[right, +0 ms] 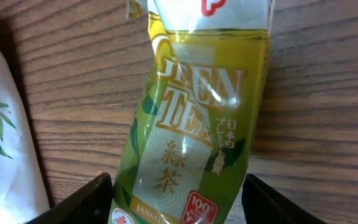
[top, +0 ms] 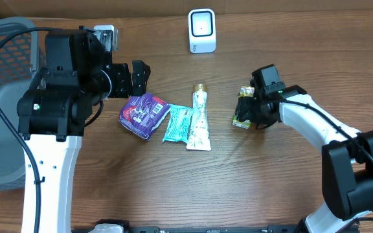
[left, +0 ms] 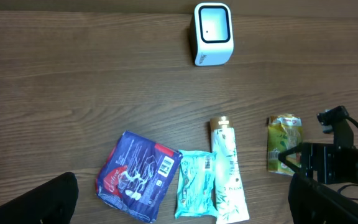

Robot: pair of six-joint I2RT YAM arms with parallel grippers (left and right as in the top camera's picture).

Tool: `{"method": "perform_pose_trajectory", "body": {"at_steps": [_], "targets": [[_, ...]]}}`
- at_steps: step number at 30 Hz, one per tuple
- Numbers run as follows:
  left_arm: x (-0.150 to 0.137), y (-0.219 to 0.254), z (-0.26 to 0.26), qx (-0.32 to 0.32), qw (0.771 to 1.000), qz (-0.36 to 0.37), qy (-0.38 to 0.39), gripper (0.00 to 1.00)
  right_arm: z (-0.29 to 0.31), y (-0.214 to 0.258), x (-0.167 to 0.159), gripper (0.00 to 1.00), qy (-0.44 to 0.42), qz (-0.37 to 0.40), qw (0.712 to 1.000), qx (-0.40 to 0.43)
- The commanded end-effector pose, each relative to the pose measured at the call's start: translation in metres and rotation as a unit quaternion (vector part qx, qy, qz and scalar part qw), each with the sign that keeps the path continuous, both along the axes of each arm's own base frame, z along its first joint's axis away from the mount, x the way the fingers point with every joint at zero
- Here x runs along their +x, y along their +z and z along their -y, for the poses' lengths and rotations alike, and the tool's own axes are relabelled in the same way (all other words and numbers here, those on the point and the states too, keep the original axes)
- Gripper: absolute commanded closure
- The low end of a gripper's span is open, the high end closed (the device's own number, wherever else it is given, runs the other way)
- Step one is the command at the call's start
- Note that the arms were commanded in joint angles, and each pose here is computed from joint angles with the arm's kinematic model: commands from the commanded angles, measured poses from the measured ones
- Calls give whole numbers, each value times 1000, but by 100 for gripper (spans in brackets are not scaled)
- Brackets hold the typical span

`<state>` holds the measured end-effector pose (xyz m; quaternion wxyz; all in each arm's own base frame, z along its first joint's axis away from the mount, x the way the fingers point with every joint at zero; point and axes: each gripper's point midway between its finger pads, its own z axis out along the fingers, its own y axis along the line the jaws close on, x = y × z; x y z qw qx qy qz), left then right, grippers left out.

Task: Scan the item barcode
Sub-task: 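Lift the green tea carton with the right gripper and turn it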

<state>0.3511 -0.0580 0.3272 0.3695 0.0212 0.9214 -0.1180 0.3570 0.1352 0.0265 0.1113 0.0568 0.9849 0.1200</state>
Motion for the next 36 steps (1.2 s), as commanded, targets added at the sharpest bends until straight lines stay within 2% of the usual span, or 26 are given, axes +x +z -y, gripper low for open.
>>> {"method": "perform_pose_trajectory", "body": {"at_steps": [1, 14, 20, 25, 26, 28, 30, 36], "targets": [[3, 2, -3, -2, 1000, 1, 10, 0, 16, -14, -12, 33, 7, -29, 999, -34], [3, 2, -3, -2, 1000, 1, 10, 0, 44, -17, -22, 33, 108, -41, 991, -67], [3, 2, -3, -2, 1000, 1, 10, 0, 37, 10, 1, 32, 120, -11, 991, -63], [3, 2, -3, -2, 1000, 1, 10, 0, 32, 57, 29, 24, 172, 32, 982, -73], [3, 2, -3, -2, 1000, 1, 10, 0, 31, 63, 33, 18, 195, 44, 977, -77], [3, 2, -3, -2, 1000, 1, 10, 0, 26, 66, 35, 17, 244, 59, 965, -73], [3, 2, -3, -2, 1000, 1, 10, 1, 24, 65, 41, 17, 269, 76, 959, -40], [3, 2, -3, -2, 1000, 1, 10, 0, 52, 58, 55, 15, 207, 82, 968, 113]]}}
